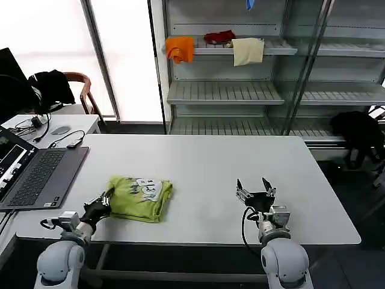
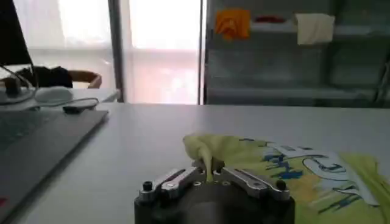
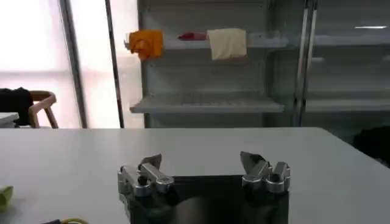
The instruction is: Fold and organize the clothes.
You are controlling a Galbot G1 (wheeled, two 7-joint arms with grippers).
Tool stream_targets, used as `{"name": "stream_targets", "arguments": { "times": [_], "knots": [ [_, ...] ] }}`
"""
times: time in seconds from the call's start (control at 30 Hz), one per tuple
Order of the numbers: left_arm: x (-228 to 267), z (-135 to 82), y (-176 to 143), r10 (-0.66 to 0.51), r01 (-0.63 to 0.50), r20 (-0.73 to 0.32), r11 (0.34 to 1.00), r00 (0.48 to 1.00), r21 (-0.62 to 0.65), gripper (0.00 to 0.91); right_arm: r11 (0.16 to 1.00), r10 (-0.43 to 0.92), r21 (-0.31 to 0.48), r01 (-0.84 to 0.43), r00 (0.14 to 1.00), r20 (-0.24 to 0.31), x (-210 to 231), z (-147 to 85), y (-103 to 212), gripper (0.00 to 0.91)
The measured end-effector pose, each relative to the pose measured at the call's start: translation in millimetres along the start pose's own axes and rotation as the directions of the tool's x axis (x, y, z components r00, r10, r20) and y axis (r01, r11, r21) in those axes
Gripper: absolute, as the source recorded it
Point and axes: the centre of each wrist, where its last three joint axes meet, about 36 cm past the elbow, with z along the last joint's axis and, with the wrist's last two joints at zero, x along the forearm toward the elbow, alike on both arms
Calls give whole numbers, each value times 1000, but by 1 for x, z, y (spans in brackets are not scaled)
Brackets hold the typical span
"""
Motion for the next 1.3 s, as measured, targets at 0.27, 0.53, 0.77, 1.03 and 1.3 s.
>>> {"name": "stream_targets", "arguments": {
  "times": [0.27, 0.53, 0.77, 1.03, 1.3],
  "knots": [
    [7, -39, 52, -100, 120, 89, 957, 991, -262, 0, 1000, -7, -6, 7, 1000, -4, -4, 3, -1, 907],
    [17, -92, 79, -146, 216, 175, 833, 974, -509, 0, 1000, -11, -15, 11, 1000, -11, -6, 7, -2, 907],
    [25, -108, 59, -123, 247, 231, 716, 965, -653, 0, 1000, -7, -28, 6, 1000, -23, -5, 14, -5, 907],
    [16, -55, 0, -43, 178, 194, 627, 980, -759, 0, 999, 3, -43, -5, 1000, -30, 0, 18, -14, 907],
    [7, -27, -62, 57, 107, 179, 611, 982, -785, 10, 999, 7, -48, -9, 999, -31, 3, 18, -19, 907]
  ]
}}
